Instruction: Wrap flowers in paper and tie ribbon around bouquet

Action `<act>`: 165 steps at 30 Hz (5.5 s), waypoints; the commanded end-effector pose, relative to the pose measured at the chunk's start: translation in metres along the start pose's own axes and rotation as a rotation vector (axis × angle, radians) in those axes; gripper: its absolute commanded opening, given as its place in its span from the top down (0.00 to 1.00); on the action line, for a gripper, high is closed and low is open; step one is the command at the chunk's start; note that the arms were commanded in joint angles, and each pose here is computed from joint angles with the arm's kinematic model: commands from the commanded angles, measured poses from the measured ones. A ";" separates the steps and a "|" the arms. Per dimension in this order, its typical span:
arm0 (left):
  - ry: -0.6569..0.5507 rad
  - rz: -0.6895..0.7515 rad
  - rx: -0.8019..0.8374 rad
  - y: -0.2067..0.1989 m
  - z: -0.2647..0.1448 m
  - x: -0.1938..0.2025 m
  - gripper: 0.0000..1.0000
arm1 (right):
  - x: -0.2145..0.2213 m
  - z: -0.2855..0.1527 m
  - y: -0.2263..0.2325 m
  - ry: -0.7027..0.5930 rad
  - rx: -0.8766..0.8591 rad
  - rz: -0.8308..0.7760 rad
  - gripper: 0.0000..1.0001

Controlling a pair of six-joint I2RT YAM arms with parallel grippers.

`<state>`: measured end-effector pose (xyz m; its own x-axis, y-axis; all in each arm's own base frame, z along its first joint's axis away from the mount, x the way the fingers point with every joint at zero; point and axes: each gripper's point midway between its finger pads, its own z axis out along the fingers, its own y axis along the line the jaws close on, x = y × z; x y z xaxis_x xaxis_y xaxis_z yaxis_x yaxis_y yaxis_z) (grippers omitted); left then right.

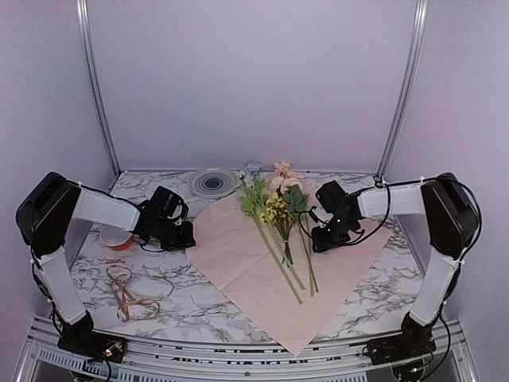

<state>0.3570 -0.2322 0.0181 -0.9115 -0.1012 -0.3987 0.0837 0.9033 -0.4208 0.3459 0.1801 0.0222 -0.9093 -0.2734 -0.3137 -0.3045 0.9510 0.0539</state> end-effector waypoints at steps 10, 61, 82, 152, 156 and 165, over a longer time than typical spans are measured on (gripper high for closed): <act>0.011 0.023 -0.020 0.002 -0.004 -0.001 1.00 | -0.025 -0.003 0.069 -0.060 -0.134 -0.048 0.59; -0.446 1.512 0.413 -0.236 -0.129 0.161 0.22 | 0.083 -0.069 0.136 0.080 -0.233 -0.401 0.55; 0.042 2.081 0.398 -0.219 -0.013 0.299 0.23 | 0.107 -0.048 0.132 0.132 -0.250 -0.359 0.55; -0.041 1.160 0.737 -0.262 -0.004 0.114 1.00 | 0.057 -0.081 0.127 -0.269 -0.810 -0.182 0.34; -0.038 1.149 0.734 -0.262 -0.001 0.112 1.00 | 0.066 -0.075 0.126 -0.245 -0.819 -0.172 0.58; -0.057 1.138 0.702 -0.259 0.002 0.106 0.88 | 0.070 -0.065 0.127 -0.197 -0.832 -0.139 1.00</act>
<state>0.2286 -0.4738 0.0751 -0.1852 0.5550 -0.8109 0.9820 0.0739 -0.1737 0.2197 0.2690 0.0628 -0.8146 -0.2862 -0.5045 -0.5774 0.4838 0.6577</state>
